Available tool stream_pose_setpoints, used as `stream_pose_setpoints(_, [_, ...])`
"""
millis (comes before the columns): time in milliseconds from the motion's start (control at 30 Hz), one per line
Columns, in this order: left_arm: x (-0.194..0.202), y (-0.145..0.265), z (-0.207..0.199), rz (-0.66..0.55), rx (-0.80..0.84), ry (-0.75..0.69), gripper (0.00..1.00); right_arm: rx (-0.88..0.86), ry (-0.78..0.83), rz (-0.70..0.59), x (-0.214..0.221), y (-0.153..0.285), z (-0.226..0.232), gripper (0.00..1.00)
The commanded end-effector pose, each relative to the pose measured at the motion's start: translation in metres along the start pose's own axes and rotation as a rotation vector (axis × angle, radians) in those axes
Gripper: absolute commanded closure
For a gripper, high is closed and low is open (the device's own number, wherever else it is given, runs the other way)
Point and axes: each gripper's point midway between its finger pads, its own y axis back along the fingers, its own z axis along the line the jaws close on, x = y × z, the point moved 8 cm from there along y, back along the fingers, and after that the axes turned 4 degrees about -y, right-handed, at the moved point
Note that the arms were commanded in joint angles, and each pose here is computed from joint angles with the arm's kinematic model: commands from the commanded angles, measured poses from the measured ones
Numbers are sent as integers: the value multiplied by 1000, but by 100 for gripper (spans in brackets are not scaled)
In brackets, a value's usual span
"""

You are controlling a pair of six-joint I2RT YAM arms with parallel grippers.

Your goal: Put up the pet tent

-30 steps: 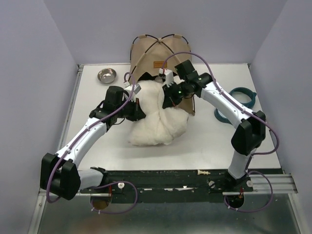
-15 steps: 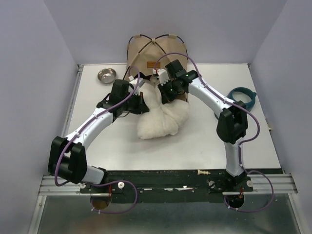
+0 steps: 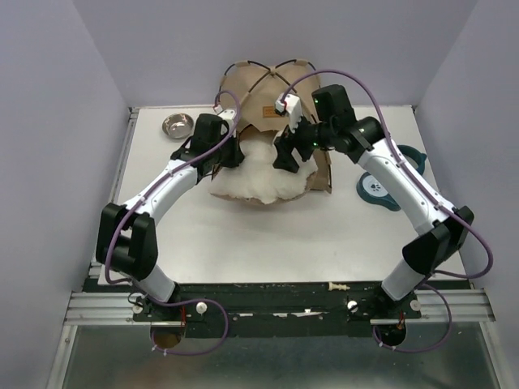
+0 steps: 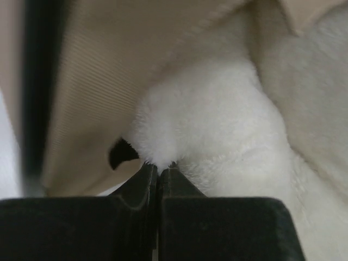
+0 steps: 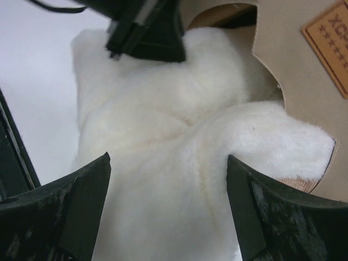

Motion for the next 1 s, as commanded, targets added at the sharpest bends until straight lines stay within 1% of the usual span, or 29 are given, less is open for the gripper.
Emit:
stream_pose_setpoints(0, [-23, 1, 9, -65, -77, -74, 98, -134, 53, 63, 29, 9, 23, 8])
stream_pose_setpoints(67, [-29, 7, 6, -92, -38, -80, 98, -114, 51, 63, 36, 17, 16, 7])
stream_pose_setpoints(167, [-29, 13, -6, -98, 36, -63, 100, -61, -5, 26, 32, 32, -2, 5])
stream_pose_setpoints(233, [-22, 13, -8, -87, 20, -16, 100, -26, -32, 31, 30, 39, -12, 5])
stream_pose_setpoints(300, [-16, 11, -6, -83, -16, 43, 100, -13, -34, 47, 30, 45, -13, 0])
stream_pose_setpoints(367, [-11, 9, -4, -81, -39, 110, 100, -56, -31, 44, 32, 51, -5, 0])
stream_pose_setpoints(433, [-8, 5, -6, -88, -23, 154, 100, -121, -21, 23, 33, 61, 9, 0])
stream_pose_setpoints(467, [-9, 3, -8, -96, 10, 165, 96, -160, -1, 16, 37, 66, 16, 0])
stream_pose_setpoints(500, [-10, 2, -11, -95, 38, 157, 86, -191, 22, 24, 46, 69, 23, 0])
stream_pose_setpoints(533, [-14, 3, -14, -96, 69, 129, 65, -208, 60, 50, 57, 69, 26, 0])
stream_pose_setpoints(567, [-25, 9, -18, -116, 99, 89, 45, -182, 60, 93, 70, 71, 26, 0])
stream_pose_setpoints(600, [-33, 18, -23, -130, 136, 39, 35, -130, 48, 138, 81, 73, 24, 0])
stream_pose_setpoints(633, [-40, 28, -28, -140, 176, -10, 23, -68, 26, 191, 93, 74, 19, 0])
stream_pose_setpoints(667, [-46, 41, -34, -154, 213, -52, 16, -38, -17, 213, 101, 78, 18, 0])
stream_pose_setpoints(700, [-51, 56, -42, -162, 271, -106, 12, -16, -80, 209, 106, 85, 17, 0])
stream_pose_setpoints(733, [-52, 70, -46, -155, 290, -136, 6, 0, -142, 207, 112, 91, 18, 0])
stream_pose_setpoints(800, [-46, 95, -53, -139, 319, -173, 3, 84, -245, 209, 122, 100, 21, 0])
stream_pose_setpoints(867, [-37, 117, -52, -125, 273, -178, 1, 165, -270, 204, 134, 108, 26, 0])
stream_pose_setpoints(933, [-22, 129, -43, -80, 238, -117, 1, 179, -233, 174, 144, 110, 30, 0])
stream_pose_setpoints(967, [-11, 132, -40, -35, 239, -97, 1, 184, -202, 166, 151, 108, 30, 0])
